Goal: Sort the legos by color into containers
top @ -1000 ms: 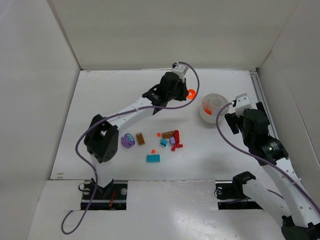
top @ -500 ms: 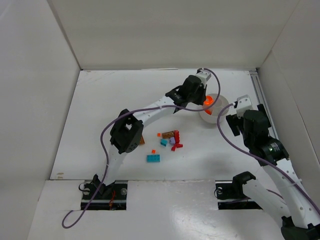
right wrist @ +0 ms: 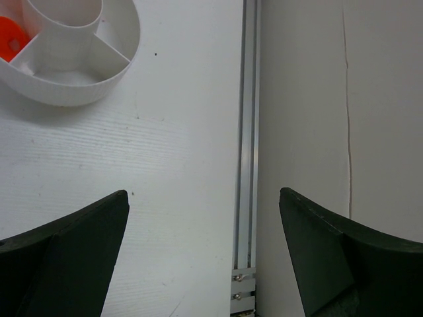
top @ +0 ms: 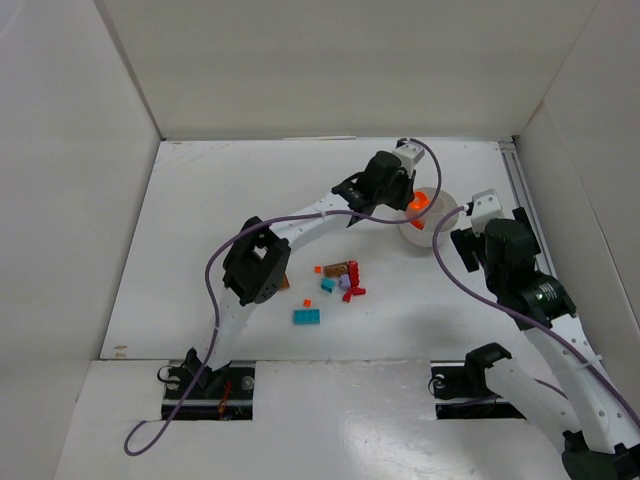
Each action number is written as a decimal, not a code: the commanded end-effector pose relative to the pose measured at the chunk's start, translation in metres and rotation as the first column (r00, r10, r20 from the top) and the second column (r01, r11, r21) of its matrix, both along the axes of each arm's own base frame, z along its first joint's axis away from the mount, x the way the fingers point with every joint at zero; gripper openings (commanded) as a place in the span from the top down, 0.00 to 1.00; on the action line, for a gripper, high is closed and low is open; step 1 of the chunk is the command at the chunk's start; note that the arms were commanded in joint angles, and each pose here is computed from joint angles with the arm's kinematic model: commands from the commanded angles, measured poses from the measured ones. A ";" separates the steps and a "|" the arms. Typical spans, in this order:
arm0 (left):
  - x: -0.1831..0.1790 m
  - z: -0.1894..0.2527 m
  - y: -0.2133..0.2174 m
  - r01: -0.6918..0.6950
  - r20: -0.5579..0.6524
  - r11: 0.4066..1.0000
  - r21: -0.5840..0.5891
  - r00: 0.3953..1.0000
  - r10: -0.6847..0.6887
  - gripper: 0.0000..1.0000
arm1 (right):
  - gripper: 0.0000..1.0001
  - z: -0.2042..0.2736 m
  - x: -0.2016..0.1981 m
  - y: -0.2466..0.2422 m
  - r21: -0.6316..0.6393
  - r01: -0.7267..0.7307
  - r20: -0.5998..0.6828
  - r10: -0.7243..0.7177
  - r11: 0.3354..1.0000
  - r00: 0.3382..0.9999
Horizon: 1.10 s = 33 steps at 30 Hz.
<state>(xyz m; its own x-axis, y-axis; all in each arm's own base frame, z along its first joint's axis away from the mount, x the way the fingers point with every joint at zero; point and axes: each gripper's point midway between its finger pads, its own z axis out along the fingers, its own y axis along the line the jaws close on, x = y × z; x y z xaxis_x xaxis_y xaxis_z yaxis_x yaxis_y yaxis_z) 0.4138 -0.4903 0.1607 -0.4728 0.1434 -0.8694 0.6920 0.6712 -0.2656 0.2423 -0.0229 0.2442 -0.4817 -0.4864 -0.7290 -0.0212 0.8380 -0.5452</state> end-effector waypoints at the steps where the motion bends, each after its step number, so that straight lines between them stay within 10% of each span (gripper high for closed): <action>1: -0.001 0.010 -0.004 0.037 0.036 0.999 -0.020 0.999 -0.036 0.95 | 0.00 0.006 -0.001 -0.004 0.013 0.030 0.027 -0.030 0.999 0.999; 8: -0.005 0.010 0.002 0.045 0.042 0.999 0.002 0.998 -0.045 0.65 | 0.00 0.006 -0.001 -0.004 0.013 0.030 0.027 -0.030 0.999 0.999; 17: -0.014 0.033 0.006 0.068 0.062 0.998 -0.017 0.996 -0.067 0.57 | 0.00 0.006 0.000 -0.001 0.000 0.001 0.017 -0.001 1.000 1.000; 20: -0.025 0.051 0.019 0.069 0.077 0.997 -0.032 0.995 -0.066 0.37 | 0.00 0.010 0.009 0.010 -0.013 -0.084 0.035 0.084 0.996 0.996; 21: -0.031 0.076 0.028 0.060 0.106 0.997 -0.055 0.993 -0.054 0.06 | 0.00 0.011 0.011 0.013 -0.016 -0.107 0.039 0.108 0.994 0.993; 24: -0.040 0.073 0.057 -0.010 0.120 0.999 -0.035 0.993 0.015 0.00 | 0.00 0.018 0.020 0.031 -0.016 -0.220 0.067 0.220 0.975 0.973; 28: -0.049 0.094 0.134 -0.202 0.118 0.977 -0.070 0.971 0.209 0.00 | 0.00 0.022 0.039 0.078 -0.024 -0.470 0.103 0.470 0.882 0.877; 33: -0.080 0.063 0.228 -0.489 0.038 0.871 -0.044 0.870 0.491 0.00 | 0.01 0.006 0.053 0.174 0.016 -0.788 0.089 0.784 0.616 0.614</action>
